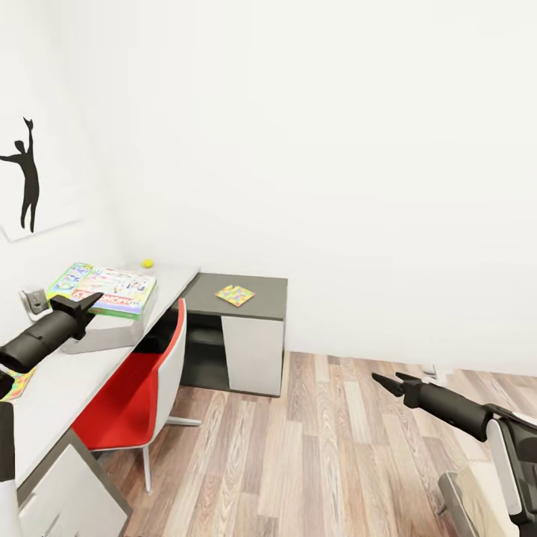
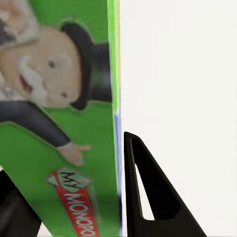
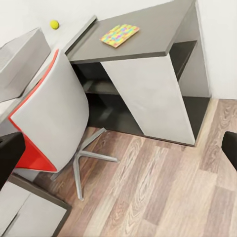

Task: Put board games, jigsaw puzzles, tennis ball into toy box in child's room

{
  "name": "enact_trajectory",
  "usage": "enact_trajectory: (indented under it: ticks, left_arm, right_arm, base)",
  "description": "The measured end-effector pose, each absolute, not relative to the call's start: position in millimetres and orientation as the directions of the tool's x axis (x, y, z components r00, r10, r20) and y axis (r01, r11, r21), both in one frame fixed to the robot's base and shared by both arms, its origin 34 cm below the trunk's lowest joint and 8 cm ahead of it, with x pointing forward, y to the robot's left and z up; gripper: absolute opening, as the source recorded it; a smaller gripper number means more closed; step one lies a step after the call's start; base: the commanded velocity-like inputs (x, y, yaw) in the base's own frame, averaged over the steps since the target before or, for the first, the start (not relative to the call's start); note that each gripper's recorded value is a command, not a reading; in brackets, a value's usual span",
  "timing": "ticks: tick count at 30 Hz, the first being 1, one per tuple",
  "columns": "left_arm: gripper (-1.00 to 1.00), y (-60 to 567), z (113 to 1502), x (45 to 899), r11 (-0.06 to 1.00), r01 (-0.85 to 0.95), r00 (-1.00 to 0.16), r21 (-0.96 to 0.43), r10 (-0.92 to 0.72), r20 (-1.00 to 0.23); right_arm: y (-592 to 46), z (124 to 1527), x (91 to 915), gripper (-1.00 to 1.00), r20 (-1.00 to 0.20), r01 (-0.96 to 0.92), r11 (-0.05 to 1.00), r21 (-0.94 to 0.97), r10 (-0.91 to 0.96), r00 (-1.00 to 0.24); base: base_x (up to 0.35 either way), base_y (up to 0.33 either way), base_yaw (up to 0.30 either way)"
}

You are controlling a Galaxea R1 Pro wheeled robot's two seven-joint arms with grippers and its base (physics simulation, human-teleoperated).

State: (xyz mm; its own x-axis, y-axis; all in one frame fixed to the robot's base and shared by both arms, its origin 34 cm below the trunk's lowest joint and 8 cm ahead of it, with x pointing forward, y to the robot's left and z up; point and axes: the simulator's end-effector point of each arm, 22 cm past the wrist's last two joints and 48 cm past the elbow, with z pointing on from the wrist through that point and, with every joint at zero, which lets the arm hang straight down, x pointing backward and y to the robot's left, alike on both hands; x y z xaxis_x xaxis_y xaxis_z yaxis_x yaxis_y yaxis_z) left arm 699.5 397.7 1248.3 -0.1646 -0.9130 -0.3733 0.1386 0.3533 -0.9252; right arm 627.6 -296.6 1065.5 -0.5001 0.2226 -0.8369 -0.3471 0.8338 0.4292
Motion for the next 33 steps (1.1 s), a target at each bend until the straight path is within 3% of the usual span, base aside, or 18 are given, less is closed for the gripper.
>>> enact_trajectory:
  ticks: [33]
  left_arm:
    - [-1.0, 399, 1282, 720, 0.35, 0.182, -0.161, -0.919, -0.911, -0.379]
  right_arm:
    - [-289, 1080, 637, 1.0, -0.856, -0.375, 0.829, 0.416, 0.217, -0.47]
  base:
    - [0.0, 0.0, 0.003]
